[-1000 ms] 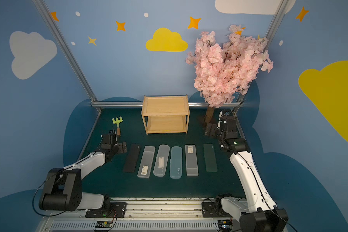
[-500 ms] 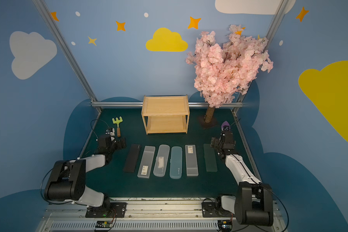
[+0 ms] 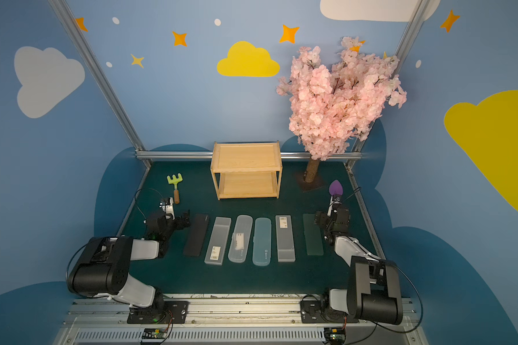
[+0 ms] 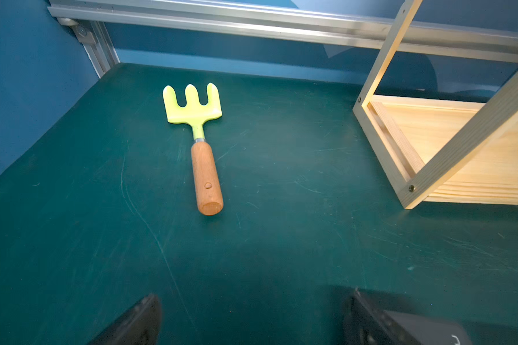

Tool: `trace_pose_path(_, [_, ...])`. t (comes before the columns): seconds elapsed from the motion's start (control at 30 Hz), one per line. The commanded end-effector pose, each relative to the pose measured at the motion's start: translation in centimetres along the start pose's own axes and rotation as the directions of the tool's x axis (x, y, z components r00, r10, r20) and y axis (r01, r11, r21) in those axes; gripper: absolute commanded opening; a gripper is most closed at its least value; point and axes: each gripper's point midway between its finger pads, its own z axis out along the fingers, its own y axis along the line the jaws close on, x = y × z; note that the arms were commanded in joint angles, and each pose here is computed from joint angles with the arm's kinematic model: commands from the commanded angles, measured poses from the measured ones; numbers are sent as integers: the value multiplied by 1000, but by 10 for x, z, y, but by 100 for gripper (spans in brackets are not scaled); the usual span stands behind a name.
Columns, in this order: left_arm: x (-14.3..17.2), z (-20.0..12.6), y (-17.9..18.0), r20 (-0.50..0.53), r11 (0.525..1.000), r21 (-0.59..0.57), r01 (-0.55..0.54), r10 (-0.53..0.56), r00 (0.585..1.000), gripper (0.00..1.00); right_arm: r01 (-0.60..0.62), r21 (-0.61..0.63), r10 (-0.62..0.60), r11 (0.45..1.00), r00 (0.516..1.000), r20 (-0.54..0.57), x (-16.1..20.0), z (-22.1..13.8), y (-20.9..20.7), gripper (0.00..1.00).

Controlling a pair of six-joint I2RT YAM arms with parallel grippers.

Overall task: Remove the pencil cases from the shelf
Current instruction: Reset both arms

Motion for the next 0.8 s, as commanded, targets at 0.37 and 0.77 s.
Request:
trace_pose_path(0.37, [-15, 1, -7, 36, 999, 13, -41, 41, 999, 100, 28, -256, -10, 966, 997, 71, -18, -5, 40, 98])
trace_pose_path(0.77, [-14, 1, -7, 34, 999, 12, -42, 41, 999, 100, 102, -279, -52, 955, 982, 182, -9, 8, 69, 98])
